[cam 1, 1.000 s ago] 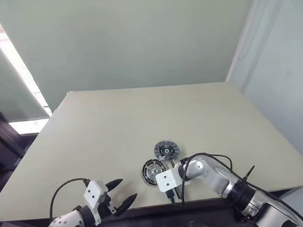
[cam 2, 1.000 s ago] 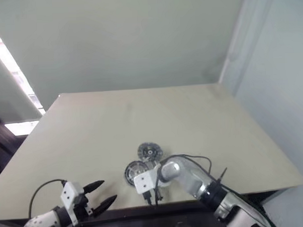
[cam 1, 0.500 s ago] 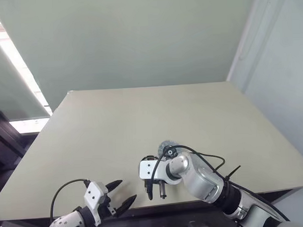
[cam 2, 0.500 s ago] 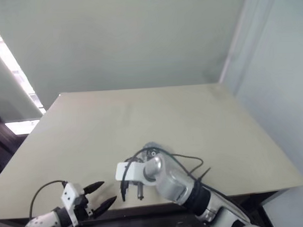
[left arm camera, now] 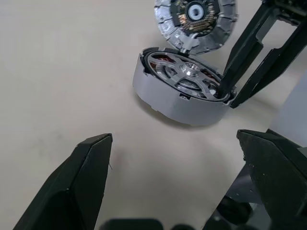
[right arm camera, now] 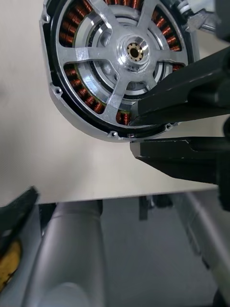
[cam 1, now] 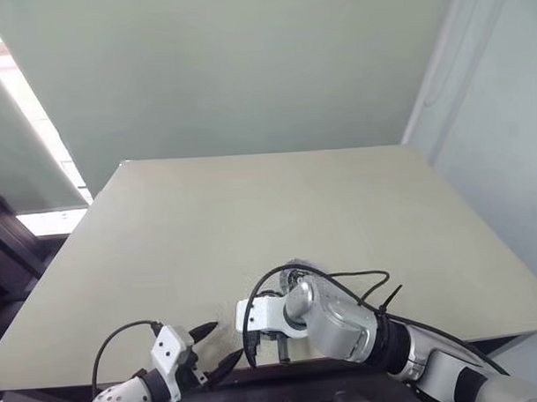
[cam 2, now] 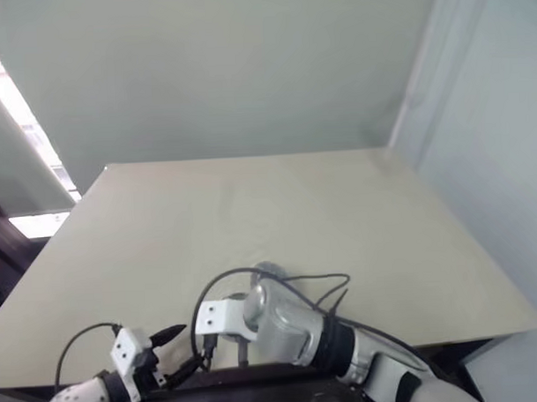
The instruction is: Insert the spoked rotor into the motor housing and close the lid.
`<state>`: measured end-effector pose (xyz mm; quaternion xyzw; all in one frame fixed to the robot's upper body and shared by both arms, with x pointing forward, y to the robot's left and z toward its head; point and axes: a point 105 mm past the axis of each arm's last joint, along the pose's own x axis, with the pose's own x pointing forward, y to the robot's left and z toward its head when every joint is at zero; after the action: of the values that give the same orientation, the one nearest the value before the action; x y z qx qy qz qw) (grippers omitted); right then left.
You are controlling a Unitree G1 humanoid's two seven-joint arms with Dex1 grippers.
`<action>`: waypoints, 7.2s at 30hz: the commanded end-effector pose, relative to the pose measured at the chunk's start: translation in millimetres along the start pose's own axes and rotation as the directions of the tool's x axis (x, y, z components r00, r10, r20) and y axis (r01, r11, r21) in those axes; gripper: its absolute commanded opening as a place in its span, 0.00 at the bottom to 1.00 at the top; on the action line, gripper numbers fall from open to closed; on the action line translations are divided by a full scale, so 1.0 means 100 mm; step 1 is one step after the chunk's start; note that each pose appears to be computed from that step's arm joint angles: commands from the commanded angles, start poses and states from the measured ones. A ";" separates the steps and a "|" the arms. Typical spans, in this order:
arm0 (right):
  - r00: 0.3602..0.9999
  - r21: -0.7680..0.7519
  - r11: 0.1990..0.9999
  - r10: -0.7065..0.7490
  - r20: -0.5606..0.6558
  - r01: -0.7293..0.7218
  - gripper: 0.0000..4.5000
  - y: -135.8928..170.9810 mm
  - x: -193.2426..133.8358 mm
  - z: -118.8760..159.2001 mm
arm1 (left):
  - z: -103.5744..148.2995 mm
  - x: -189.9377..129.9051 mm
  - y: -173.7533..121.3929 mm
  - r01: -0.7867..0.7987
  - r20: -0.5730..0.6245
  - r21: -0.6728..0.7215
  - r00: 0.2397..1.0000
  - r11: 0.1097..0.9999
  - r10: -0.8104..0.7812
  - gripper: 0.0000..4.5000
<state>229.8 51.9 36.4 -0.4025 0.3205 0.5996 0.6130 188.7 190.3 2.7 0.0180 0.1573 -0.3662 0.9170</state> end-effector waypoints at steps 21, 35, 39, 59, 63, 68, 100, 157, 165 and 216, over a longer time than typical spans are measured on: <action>0.987 0.204 0.979 -0.039 0.153 0.007 0.02 -0.06 -0.08 0.34 | 0.08 0.07 -0.04 0.006 0.035 0.032 0.999 0.999 -0.007 1.00; 0.983 0.278 0.960 -0.079 0.168 0.029 0.02 -0.10 -0.10 0.37 | 0.11 0.08 -0.04 0.014 0.033 0.037 0.999 0.999 -0.015 1.00; 0.984 0.275 0.961 -0.077 0.163 0.029 0.02 -0.10 -0.09 0.36 | 0.11 0.08 -0.04 0.014 0.032 0.037 0.999 0.999 -0.016 1.00; 0.955 0.199 0.980 -0.069 0.289 0.010 1.00 -0.11 -0.42 0.49 | 0.07 0.04 -0.06 0.004 0.029 0.015 1.000 1.000 -0.005 1.00; 0.889 0.167 0.985 -0.104 0.446 0.032 1.00 -0.21 -0.67 0.54 | 0.08 0.01 -0.06 -0.010 0.044 -0.013 0.999 1.000 0.011 1.00; 0.788 0.176 0.974 -0.221 0.575 0.144 1.00 -0.45 -1.00 0.49 | 0.11 -0.04 -0.05 -0.029 0.064 -0.030 0.997 0.999 0.031 1.00; 0.849 0.190 0.911 -0.410 0.333 0.365 1.00 -0.85 -0.83 -0.66 | 0.26 -0.23 0.08 -0.093 0.067 -0.025 0.993 0.995 0.095 0.01; 0.595 0.261 0.929 -0.057 0.801 -0.263 1.00 -0.48 -0.83 0.37 | 0.27 -0.16 0.04 -0.078 0.070 -0.020 0.994 0.997 0.079 0.01; 0.581 0.307 0.939 -0.164 0.797 -0.156 1.00 -0.78 -0.97 0.13 | 0.24 -0.16 -0.01 -0.065 0.065 -0.030 0.996 0.997 0.067 0.01; 0.746 0.190 0.971 -0.021 0.665 -0.142 0.72 -0.57 -0.06 -0.18 | 0.25 -0.24 0.05 -0.064 0.043 0.001 0.997 0.998 0.063 0.00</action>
<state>284.2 33.0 33.5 -0.0612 0.1706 0.6837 0.7069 179.3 203.0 22.0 0.0011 0.1578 -0.3357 0.9287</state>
